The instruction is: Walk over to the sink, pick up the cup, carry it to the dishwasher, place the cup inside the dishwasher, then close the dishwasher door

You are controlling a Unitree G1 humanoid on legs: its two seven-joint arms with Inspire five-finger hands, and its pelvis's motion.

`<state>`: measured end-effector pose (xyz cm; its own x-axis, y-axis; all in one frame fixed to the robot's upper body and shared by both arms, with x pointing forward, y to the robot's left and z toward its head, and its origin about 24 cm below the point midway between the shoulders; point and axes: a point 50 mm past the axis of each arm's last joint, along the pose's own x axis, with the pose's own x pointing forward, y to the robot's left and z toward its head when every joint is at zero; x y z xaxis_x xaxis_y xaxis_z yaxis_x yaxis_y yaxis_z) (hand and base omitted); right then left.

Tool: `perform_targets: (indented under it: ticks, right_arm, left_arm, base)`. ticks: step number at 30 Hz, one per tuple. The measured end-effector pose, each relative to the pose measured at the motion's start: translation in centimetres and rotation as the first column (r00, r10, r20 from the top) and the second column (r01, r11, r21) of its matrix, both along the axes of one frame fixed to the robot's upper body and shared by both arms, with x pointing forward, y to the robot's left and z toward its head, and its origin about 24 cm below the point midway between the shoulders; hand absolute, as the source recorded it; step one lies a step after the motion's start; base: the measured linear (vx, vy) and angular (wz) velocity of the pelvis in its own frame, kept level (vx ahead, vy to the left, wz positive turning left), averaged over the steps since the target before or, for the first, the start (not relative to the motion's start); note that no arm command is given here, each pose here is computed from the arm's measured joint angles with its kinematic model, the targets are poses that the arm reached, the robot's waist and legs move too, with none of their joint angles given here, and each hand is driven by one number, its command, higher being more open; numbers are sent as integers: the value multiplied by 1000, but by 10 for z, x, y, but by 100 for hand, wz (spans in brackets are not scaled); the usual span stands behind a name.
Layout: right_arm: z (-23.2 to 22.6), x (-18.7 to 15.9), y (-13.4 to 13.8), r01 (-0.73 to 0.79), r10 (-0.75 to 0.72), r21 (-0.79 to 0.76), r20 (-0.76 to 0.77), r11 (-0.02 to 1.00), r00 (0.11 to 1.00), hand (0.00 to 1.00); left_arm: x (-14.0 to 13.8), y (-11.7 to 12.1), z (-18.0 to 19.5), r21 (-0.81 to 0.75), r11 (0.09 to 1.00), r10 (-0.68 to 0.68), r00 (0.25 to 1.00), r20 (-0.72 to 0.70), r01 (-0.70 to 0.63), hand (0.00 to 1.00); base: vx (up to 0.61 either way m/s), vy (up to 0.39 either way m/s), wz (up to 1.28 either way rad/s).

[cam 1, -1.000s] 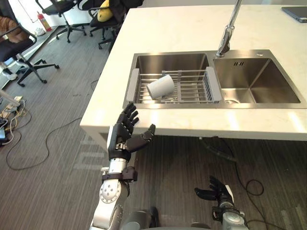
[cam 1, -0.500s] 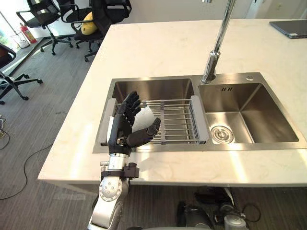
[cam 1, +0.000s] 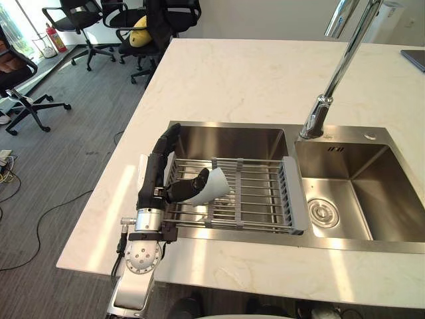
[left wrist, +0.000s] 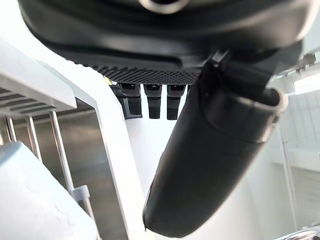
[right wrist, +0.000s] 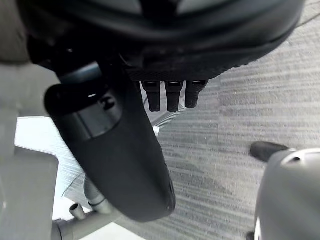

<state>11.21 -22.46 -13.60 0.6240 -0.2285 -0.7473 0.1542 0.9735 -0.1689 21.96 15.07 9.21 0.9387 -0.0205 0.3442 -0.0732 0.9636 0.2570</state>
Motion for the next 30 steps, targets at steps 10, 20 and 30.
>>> perform_targets:
  ticks: [10, 20, 30]
  right_arm:
    - [-1, -1, 4, -18, 18, 29, -3, 999, 1000, 90]
    - [-3, -2, 9, -47, 48, 39, -16, 998, 999, 90]
    - [-4, -2, 11, -57, 58, 42, -21, 997, 998, 90]
  left_arm:
    - [-3, -6, -10, 226, 970, -80, 995, -52, 90, 90]
    - [-9, -1, -20, 339, 934, -83, 991, -108, 115, 90]
    - [-8, 4, -48, 420, 899, -27, 973, -230, 124, 90]
  base:
    - [-8, -15, -6]
    - [3, 4, 1]
    - [1, 1, 0]
